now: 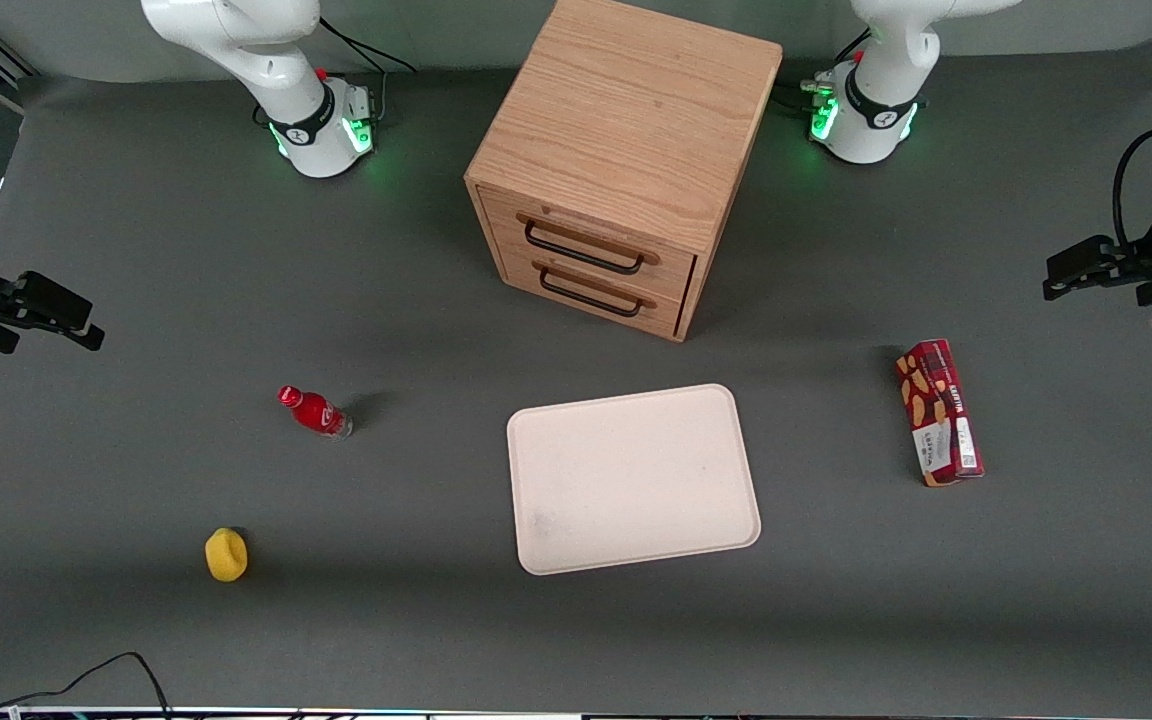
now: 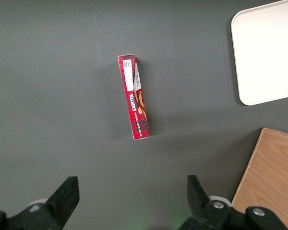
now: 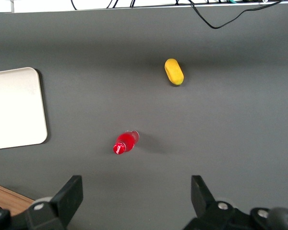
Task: Place red cookie box on tray
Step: 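Move the open left gripper down toward the red cookie box, then lower the left gripper around the red box and close it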
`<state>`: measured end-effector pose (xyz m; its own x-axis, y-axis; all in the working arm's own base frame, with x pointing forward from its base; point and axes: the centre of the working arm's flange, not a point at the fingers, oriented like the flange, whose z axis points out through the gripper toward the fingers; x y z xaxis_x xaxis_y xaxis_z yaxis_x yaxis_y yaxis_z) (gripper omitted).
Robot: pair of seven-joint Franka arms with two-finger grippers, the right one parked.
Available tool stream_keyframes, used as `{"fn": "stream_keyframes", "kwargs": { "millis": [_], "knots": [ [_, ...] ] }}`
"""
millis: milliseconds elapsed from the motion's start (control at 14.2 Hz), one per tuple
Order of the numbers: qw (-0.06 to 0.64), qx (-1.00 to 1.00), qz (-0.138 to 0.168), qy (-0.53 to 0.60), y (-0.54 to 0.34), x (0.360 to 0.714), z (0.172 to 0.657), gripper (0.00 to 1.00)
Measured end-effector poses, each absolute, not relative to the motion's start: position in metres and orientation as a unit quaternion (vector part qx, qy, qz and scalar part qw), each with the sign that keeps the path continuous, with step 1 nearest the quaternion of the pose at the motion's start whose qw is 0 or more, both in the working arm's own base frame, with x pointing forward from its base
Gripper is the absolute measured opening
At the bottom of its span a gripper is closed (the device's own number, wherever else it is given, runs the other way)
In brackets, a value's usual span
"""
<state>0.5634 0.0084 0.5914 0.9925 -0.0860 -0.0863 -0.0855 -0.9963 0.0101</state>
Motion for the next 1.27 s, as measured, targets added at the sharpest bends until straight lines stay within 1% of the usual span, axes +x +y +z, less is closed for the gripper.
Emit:
{"fn": "stream_keyframes", "kwargs": {
  "millis": [565,776,918,1059,1129,1271],
  "knots": [
    [0.005,0.997,-0.060,-0.042,0.010,0.571,0.572,1.00],
    [0.007,0.996,-0.074,-0.042,0.010,0.576,0.556,1.00],
    [0.010,0.995,-0.086,-0.042,0.011,0.583,0.537,1.00],
    [0.012,0.995,-0.091,-0.041,0.012,0.595,0.513,1.00],
    [0.013,0.995,-0.089,-0.041,0.012,0.601,0.500,1.00],
    [0.013,0.996,-0.076,-0.039,0.014,0.611,0.465,1.00]
  ]
}}
